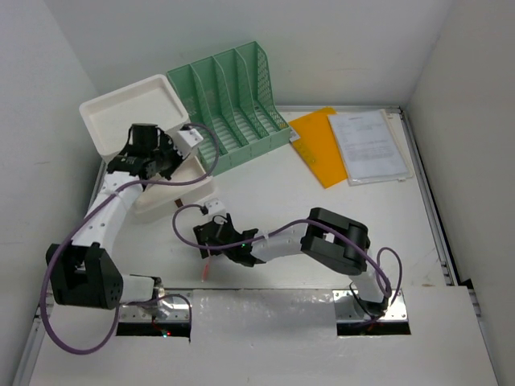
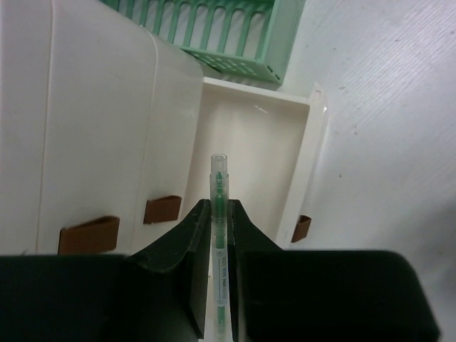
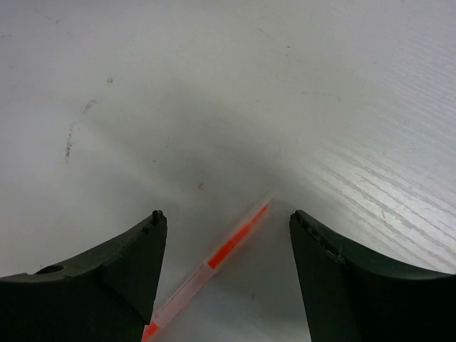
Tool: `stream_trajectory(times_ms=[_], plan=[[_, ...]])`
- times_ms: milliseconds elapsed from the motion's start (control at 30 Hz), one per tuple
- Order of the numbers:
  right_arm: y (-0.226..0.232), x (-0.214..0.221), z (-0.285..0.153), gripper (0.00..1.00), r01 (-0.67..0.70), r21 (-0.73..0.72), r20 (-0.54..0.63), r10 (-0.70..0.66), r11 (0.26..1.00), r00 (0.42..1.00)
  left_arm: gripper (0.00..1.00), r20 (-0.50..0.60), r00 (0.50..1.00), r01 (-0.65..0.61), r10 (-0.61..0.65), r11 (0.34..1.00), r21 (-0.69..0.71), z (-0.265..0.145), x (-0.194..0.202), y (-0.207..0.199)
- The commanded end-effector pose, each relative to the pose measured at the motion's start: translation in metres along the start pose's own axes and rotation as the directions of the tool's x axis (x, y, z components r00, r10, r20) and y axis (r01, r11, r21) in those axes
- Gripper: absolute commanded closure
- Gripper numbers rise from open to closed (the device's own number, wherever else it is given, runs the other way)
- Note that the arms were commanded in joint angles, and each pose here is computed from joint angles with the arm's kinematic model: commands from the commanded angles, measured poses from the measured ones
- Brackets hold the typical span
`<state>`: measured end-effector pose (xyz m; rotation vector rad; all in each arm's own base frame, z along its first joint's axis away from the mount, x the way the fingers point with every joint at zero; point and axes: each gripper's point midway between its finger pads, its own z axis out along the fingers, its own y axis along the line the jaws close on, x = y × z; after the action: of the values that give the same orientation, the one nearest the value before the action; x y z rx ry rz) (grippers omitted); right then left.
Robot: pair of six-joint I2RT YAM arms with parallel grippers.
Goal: Organize the desk
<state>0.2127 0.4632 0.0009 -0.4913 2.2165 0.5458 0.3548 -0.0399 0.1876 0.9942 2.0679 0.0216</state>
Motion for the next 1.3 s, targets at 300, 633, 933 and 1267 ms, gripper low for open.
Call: stream_trajectory(times_ms=[300,633,933,1267], plan=[[-0.008,0.009,-0.012,0.32,0.028,0.026,-0.048,-0.026,0.999,0.998,0.03,-0.102,0.995,0.010,-0.022,0.993,-0.115,0.033,0.019,0.026],[-0.028,0.034,-0.047,0.35,0.133,0.166,-0.189,-0.101,0.977,0.977,0.02,-0.007,0.990,0.137,-0.141,0.970,-0.202,-0.030,-0.015,0.031],[-0.025,0.061,-0.051,0.48,0.179,0.251,-0.322,-0.092,0.951,0.942,0.02,-0.041,0.992,0.105,-0.119,0.961,-0.256,-0.056,0.002,0.023],[-0.045,0.085,-0.054,0.98,0.211,0.222,-0.449,-0.092,0.952,0.889,0.00,-0.006,0.997,0.068,-0.075,0.935,-0.347,-0.095,-0.001,0.027]])
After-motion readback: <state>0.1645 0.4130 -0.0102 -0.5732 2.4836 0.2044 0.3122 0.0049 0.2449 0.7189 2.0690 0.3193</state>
